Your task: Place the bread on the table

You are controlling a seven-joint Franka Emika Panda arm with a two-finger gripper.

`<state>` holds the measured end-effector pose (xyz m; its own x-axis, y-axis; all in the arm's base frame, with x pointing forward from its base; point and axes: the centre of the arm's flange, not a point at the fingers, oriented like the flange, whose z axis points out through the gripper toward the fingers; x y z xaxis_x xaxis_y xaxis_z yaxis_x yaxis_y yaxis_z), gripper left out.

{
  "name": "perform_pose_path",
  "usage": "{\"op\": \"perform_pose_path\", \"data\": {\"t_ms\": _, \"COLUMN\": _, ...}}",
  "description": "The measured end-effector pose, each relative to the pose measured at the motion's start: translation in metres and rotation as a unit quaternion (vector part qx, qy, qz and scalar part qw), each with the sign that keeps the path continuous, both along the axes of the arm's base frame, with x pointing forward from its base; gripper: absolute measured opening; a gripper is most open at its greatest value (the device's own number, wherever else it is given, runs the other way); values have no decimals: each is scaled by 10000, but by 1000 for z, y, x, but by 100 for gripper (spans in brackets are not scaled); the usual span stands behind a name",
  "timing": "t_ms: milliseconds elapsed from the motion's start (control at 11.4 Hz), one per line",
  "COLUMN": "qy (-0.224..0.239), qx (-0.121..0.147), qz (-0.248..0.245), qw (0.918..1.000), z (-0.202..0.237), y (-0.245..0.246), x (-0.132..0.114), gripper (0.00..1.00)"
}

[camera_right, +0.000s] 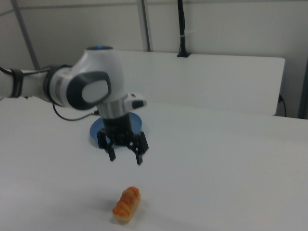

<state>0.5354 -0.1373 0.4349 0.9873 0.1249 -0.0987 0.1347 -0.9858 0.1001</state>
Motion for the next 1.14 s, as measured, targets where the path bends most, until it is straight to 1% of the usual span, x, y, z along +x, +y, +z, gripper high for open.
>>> {"op": "perform_pose_path", "data": {"t_ms": 263, "qy": -152, "qx": -73, "qz": 88, "qw": 9998, "z": 62, "y": 55, "x": 24, "gripper": 100}}
{"op": "perform_pose_path", "data": {"t_ms": 438, "qy": -330, "qx": -115, "qz": -53, "qw": 9994, "z": 98, "y": 100, "x": 33, "gripper": 100}}
{"op": "perform_pose_path", "data": {"t_ms": 614, "qy": -451, "qx": -123, "qz": 4, "qw": 9989, "z": 127, "y": 146, "x": 34, "gripper": 100}}
{"op": "perform_pose_path", "data": {"t_ms": 789, "qy": -599, "qx": -120, "qz": -62, "qw": 9981, "z": 150, "y": 165, "x": 32, "gripper": 100}}
{"op": "perform_pose_path", "data": {"t_ms": 877, "qy": -623, "qx": -106, "qz": -109, "qw": 9979, "z": 162, "y": 165, "x": 31, "gripper": 100}}
{"op": "perform_pose_path", "data": {"t_ms": 1052, "qy": -722, "qx": 201, "qz": -247, "qw": 9969, "z": 181, "y": 162, "x": 30, "gripper": 100}}
{"op": "perform_pose_path", "data": {"t_ms": 1140, "qy": -762, "qx": 288, "qz": -286, "qw": 9963, "z": 185, "y": 160, "x": 30, "gripper": 100}}
